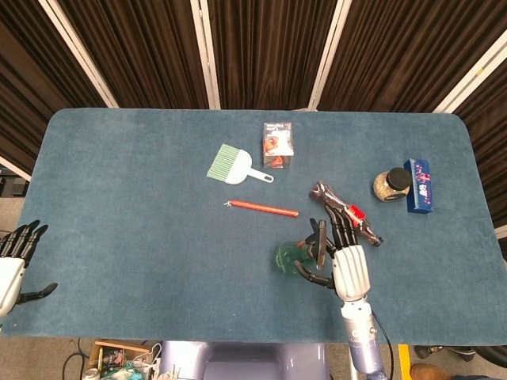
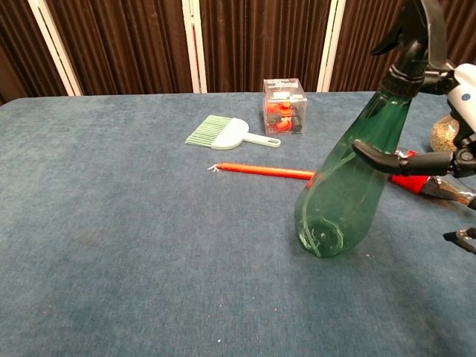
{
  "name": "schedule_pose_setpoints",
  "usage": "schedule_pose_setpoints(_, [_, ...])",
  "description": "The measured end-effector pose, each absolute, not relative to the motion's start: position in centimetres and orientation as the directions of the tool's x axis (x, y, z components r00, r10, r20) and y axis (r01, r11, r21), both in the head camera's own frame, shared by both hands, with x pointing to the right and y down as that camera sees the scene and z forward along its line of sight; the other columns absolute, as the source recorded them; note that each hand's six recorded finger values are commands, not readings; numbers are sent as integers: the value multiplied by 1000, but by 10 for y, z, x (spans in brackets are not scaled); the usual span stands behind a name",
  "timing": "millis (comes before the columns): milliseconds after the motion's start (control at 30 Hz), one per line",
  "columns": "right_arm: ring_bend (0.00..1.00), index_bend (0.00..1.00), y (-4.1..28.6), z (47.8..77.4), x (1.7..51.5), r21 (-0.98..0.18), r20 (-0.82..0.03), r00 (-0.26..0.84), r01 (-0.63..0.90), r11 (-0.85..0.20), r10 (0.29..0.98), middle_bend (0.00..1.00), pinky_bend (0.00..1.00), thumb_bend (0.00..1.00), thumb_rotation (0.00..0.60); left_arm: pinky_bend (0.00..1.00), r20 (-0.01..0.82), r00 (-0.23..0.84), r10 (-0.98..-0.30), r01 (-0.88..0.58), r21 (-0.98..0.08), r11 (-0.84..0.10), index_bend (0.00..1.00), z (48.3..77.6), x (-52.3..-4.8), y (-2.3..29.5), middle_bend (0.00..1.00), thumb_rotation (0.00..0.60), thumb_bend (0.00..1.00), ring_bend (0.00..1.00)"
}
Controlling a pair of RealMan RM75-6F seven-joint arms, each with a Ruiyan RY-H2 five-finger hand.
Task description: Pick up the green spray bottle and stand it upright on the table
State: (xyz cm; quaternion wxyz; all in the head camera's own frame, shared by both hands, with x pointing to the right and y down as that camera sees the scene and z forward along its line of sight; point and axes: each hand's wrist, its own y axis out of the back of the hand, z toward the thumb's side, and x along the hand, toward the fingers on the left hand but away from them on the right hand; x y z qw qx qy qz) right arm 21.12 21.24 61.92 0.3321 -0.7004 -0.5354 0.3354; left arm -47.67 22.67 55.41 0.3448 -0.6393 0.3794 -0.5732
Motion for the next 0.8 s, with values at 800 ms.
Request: schedule_pose_setpoints(800, [0,0,208,585,229,-862,-114,189,469,-192,975,0,0,229,600,97,450,71,-890,-106,-884,-455,0,545,-477,231,0,600,46,7])
